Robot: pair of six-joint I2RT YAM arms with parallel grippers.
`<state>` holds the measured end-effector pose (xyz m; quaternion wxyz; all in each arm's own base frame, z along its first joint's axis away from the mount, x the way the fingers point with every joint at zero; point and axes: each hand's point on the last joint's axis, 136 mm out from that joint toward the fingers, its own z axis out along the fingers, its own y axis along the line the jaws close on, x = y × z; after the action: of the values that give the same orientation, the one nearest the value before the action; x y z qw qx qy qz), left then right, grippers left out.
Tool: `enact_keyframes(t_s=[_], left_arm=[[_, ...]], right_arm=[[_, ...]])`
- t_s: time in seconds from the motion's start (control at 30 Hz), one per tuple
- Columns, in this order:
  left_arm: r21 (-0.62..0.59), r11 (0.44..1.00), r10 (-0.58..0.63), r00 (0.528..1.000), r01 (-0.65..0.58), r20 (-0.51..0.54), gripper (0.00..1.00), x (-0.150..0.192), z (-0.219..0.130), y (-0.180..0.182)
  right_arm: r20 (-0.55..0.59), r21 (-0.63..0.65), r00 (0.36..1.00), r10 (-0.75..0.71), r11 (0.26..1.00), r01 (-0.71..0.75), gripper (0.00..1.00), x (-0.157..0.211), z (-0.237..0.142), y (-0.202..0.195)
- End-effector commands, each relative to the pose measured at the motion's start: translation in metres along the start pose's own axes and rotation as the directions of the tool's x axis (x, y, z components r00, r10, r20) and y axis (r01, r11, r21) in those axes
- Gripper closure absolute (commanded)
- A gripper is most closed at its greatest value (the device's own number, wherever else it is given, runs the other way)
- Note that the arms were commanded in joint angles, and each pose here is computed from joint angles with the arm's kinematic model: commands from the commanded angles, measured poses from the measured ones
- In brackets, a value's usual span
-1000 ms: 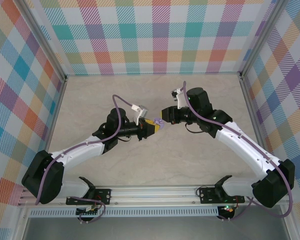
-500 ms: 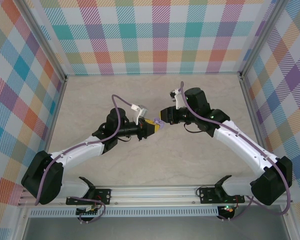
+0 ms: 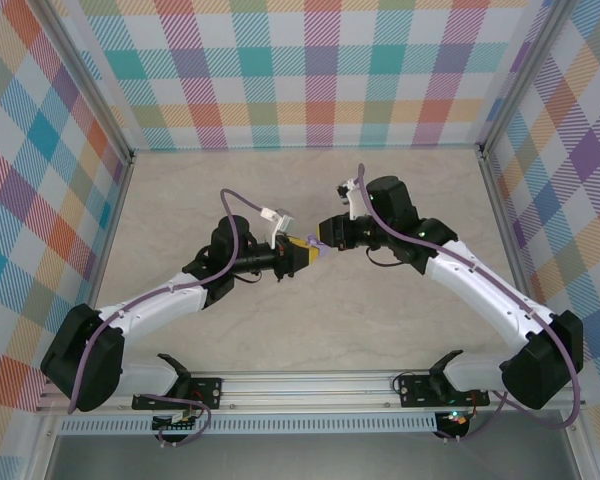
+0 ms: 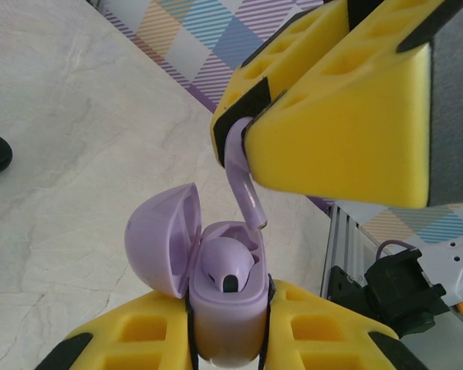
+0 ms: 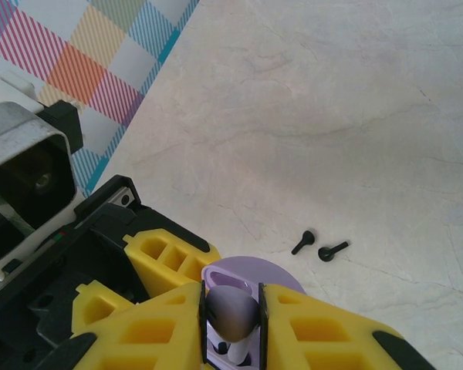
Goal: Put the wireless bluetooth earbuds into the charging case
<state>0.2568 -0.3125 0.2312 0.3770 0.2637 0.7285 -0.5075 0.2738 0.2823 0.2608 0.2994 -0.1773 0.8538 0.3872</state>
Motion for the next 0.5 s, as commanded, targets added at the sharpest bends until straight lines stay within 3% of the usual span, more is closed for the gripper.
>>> enact_keyframes(t_s=[0.0,0.47], left_arm=[[0.058,0.997,0.049,0.996,-0.053,0.073,0.9,-0.0248,-0.0033,-0.0234],[0.034,0.999,0.039,0.996,-0.041,0.074,0.9,-0.0239,-0.0031,-0.0183]], right_arm=[[0.016,-0.034,0.999,-0.041,0.999,0.041,0.76,-0.0081,0.001,0.0104],[0.009,-0.045,0.999,-0.042,0.998,0.042,0.76,-0.0072,0.0023,0.0137]])
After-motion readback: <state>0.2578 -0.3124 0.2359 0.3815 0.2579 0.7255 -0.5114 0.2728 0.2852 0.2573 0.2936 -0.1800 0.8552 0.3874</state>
